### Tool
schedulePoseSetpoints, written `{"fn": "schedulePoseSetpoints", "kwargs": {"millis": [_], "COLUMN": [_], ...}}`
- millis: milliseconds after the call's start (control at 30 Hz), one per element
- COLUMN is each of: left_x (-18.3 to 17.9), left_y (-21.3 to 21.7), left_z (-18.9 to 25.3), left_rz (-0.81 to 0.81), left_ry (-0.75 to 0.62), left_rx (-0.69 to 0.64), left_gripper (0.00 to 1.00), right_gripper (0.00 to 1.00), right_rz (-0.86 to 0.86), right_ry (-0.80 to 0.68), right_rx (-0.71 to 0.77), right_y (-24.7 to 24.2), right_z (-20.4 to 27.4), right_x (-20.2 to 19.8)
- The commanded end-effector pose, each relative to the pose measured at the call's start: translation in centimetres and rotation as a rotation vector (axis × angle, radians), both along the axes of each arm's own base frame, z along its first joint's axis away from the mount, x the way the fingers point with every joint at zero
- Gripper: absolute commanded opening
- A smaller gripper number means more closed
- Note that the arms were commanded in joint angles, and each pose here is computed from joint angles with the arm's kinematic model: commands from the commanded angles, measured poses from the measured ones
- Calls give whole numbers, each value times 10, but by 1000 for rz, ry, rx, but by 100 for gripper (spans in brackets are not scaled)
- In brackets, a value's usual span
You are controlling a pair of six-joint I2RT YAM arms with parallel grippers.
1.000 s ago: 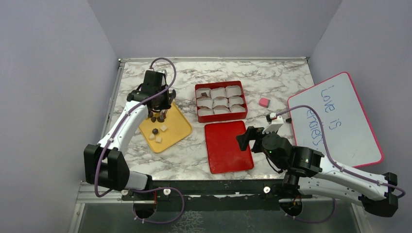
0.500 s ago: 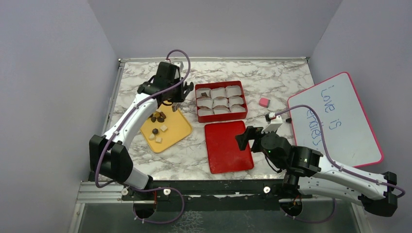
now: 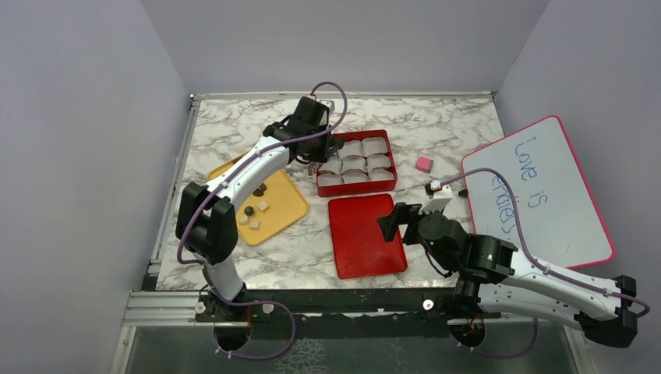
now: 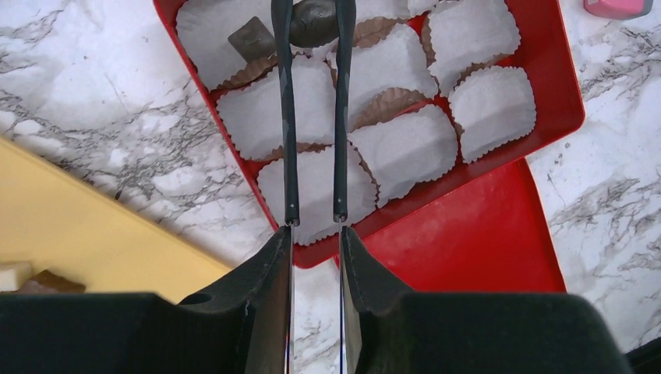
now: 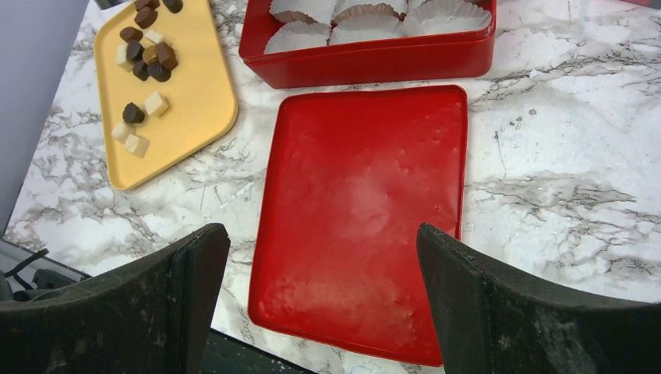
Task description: Pack the chocolate
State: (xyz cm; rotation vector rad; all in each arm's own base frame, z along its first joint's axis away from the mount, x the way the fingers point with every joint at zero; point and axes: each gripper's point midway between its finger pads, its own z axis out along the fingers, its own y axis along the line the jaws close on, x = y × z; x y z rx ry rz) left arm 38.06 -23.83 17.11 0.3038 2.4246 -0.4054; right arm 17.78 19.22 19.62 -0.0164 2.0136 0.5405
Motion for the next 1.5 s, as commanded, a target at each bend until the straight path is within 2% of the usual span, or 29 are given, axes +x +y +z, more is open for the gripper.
{"fn": "schedulePoseSetpoints", "kwargs": {"millis": [0, 267, 500, 867, 1233, 1467], "left_x": [21, 33, 37, 41, 38, 25], "left_y": [-23, -42, -42, -52, -48, -29], "left_z": [10, -6, -18, -19, -1, 19], "left_rz": [-5, -20, -17, -41, -29, 28], "left_ry": [-82, -75, -67, -66, -96, -130], "left_rx": [14, 46, 77, 66, 47, 47], "left_gripper": [27, 28, 35, 37, 38, 38], "right_gripper": [95, 95, 95, 95, 95, 95], "right_rz": [-24, -30, -38, -36, -31, -29], "right_ry": [-24, -31, -41, -61, -55, -48], "right_rx": [37, 36, 38, 42, 37, 36], "right_y": [-2, -5, -9, -8, -8, -8], "right_z": [15, 17, 19, 31, 26, 23], "right_x": [3, 4, 4, 6, 5, 4]}}
